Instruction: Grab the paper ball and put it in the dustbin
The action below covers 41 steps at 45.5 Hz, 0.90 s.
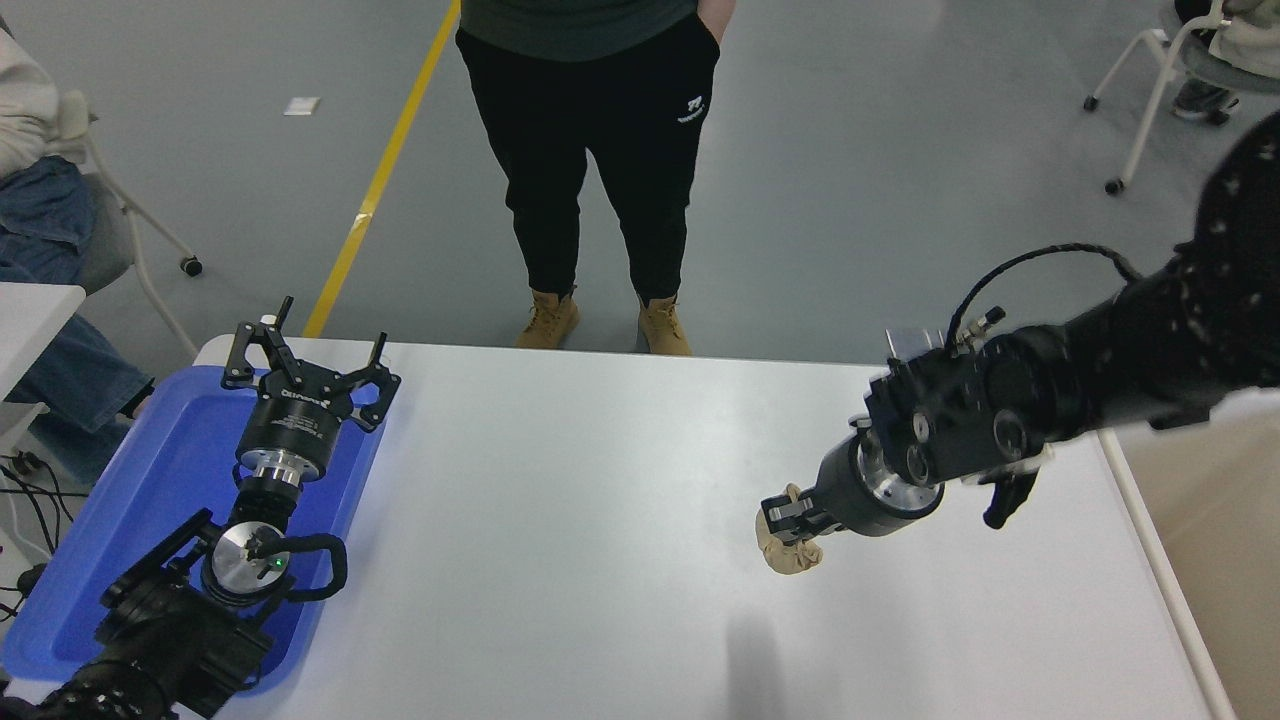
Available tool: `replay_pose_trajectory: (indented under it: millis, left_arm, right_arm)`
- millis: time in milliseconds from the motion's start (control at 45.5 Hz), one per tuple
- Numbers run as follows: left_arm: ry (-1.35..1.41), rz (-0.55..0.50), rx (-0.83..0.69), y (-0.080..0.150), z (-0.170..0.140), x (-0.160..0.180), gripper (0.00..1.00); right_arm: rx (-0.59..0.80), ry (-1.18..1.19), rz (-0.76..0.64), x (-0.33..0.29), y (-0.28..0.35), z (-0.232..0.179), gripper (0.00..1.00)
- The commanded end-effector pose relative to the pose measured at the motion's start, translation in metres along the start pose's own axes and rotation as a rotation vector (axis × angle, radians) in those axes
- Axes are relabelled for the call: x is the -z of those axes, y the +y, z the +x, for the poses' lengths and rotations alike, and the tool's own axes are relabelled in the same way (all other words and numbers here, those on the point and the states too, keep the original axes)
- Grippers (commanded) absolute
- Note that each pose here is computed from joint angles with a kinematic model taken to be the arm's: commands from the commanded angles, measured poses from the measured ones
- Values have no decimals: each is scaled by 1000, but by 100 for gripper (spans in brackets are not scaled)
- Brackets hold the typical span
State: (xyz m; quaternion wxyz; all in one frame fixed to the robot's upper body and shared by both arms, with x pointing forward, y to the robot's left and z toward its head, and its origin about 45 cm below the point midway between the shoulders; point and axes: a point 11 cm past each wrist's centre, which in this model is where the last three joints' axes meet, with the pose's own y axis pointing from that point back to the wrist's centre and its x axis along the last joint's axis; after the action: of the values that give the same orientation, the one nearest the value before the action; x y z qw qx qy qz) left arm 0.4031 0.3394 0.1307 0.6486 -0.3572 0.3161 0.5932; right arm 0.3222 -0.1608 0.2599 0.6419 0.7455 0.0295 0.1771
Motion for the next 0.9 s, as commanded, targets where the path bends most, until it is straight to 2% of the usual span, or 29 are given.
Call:
replay_pose_trajectory:
  millis: [0, 242, 571, 879]
  left_arm:
    - [0, 0, -1, 1, 1, 0, 100]
    - [0, 0, 0, 1, 1, -1, 100]
    - [0, -2, 0, 1, 1, -1, 100]
    - [-1, -2, -3, 1, 1, -1, 100]
  right_arm:
    - [3, 36, -57, 12, 64, 18, 6]
    - [7, 7, -117, 1, 100, 25, 7]
    - [-38, -24, -120, -9, 120, 31, 8]
    - [-79, -124, -161, -82, 140, 20, 10]
